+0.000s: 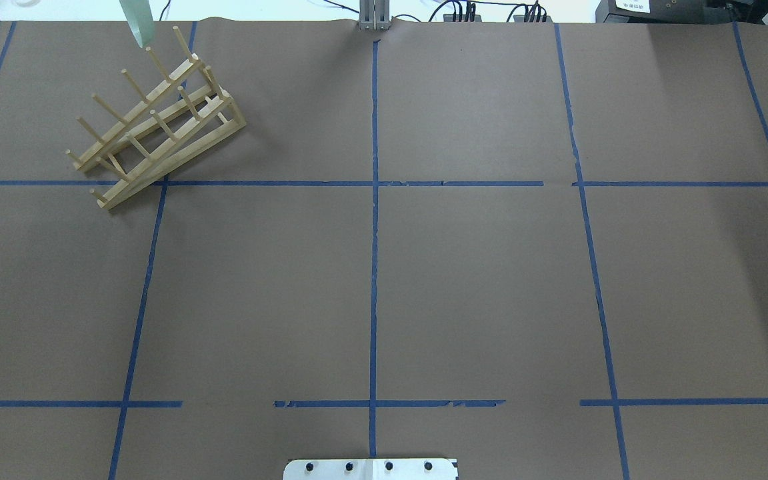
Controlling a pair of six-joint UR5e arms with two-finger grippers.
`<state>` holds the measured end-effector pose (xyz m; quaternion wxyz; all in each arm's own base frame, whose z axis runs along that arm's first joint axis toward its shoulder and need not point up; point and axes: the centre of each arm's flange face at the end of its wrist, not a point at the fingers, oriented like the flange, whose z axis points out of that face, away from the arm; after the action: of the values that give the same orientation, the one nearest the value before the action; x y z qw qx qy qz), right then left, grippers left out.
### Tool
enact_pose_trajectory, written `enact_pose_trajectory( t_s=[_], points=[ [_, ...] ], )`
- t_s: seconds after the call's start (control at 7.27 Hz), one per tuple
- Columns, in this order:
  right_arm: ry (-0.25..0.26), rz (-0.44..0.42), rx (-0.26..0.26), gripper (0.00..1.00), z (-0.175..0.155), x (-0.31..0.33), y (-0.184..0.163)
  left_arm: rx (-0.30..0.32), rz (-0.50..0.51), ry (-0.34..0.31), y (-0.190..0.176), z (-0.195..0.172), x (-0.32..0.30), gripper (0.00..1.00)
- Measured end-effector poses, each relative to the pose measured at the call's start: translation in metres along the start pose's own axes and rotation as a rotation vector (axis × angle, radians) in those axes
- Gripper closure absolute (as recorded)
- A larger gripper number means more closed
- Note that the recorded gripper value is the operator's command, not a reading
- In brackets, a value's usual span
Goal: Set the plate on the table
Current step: 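Lift the plate upward out of the wooden rack with the left gripper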
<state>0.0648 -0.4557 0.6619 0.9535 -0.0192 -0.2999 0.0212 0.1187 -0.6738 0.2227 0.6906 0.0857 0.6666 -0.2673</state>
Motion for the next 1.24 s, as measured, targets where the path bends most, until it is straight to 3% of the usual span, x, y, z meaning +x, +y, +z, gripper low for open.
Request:
enact_pose_trajectory(
  t_s=[0.28, 0.55, 0.96, 1.24],
  points=[
    [-0.001, 0.0, 0.0, 0.0, 0.0, 0.0, 0.0, -0.045, -0.01, -0.032, 0.04, -0.039, 0.047, 1.0],
    [0.0, -0.001, 0.0, 0.0, 0.0, 0.0, 0.0, -0.062, 0.037, -0.077, 0.073, -0.054, 0.074, 1.0],
    [0.0, -0.001, 0.0, 0.0, 0.0, 0.0, 0.0, -0.103, 0.143, -0.208, 0.132, -0.01, 0.086, 1.0],
    [0.0, 0.0, 0.0, 0.0, 0.0, 0.0, 0.0, -0.114, 0.272, -0.365, 0.184, 0.033, 0.084, 1.0]
  ],
)
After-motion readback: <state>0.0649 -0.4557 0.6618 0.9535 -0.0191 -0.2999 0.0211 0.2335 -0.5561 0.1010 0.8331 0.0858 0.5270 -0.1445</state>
